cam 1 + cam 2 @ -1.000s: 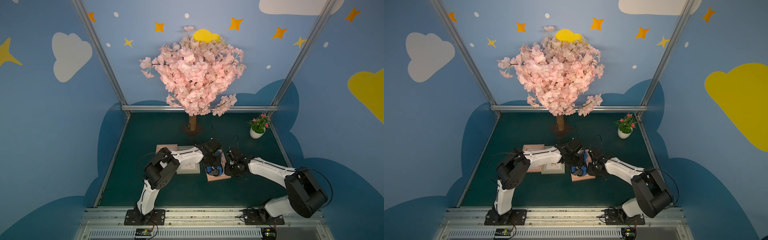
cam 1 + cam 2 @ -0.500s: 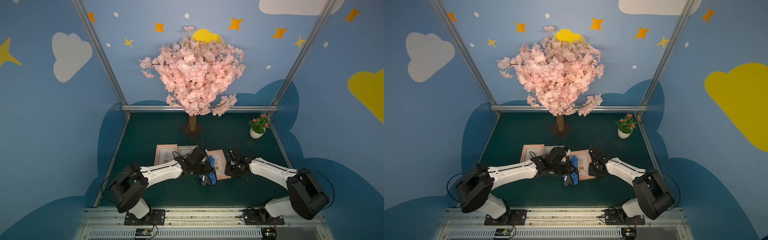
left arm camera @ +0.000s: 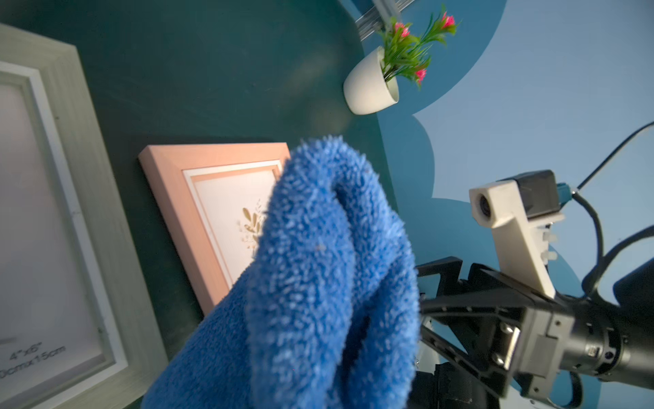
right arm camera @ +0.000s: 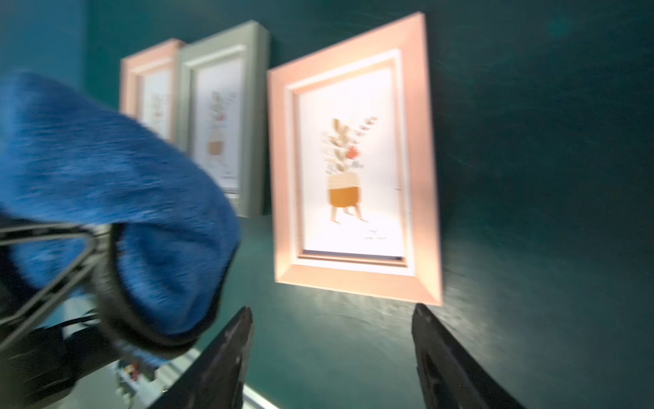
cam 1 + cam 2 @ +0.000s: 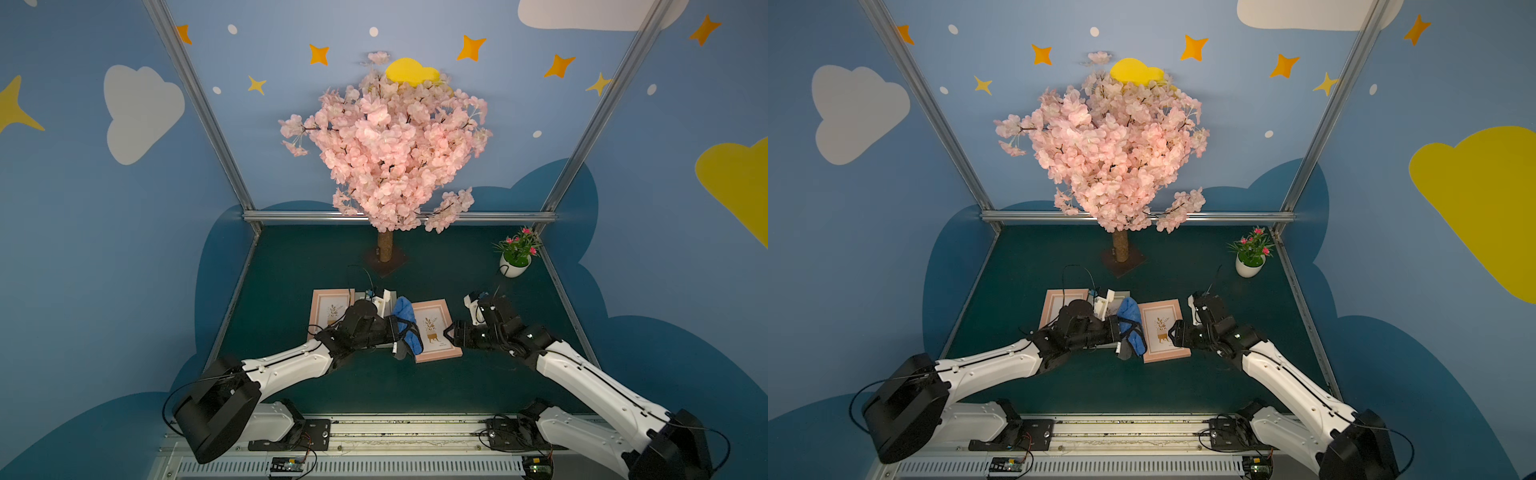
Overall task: Wipe the picture frame with a cloth
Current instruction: Place the cleaning item at the center of the board.
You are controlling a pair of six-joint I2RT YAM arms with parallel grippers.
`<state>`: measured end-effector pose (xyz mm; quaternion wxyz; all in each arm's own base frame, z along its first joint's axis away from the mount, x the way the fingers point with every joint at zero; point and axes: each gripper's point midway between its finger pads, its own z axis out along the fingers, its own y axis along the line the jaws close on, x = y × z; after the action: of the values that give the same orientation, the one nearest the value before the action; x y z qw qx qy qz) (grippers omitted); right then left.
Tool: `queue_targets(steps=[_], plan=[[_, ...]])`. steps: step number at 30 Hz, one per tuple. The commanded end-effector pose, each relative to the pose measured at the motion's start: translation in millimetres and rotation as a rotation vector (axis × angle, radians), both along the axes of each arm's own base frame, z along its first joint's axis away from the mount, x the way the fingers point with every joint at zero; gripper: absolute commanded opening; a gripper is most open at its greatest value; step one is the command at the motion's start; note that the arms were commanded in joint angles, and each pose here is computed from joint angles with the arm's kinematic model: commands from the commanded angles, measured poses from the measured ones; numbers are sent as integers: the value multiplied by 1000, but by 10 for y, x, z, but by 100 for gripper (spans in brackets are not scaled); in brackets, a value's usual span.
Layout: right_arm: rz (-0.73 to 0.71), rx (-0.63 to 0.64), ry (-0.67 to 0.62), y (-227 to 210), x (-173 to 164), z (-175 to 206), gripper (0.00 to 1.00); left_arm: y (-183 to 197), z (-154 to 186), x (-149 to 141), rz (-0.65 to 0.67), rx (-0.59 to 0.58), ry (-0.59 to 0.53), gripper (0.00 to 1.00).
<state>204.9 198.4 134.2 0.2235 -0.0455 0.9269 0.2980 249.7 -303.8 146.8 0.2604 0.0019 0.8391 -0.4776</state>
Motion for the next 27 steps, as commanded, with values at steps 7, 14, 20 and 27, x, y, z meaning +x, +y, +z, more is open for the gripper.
queue_targets(steps=[7,14,20,27], plan=[[299,361,-118,589,-450,488,73,-127,304,11,-39,-137,-48,3],[371,418,-179,703,-560,607,74,-224,356,-61,-92,-199,-23,3],[358,332,-198,716,-455,531,73,-344,491,-146,-122,-313,-18,3],[321,276,-213,772,-312,518,72,-581,686,-225,-184,-369,-39,3]])
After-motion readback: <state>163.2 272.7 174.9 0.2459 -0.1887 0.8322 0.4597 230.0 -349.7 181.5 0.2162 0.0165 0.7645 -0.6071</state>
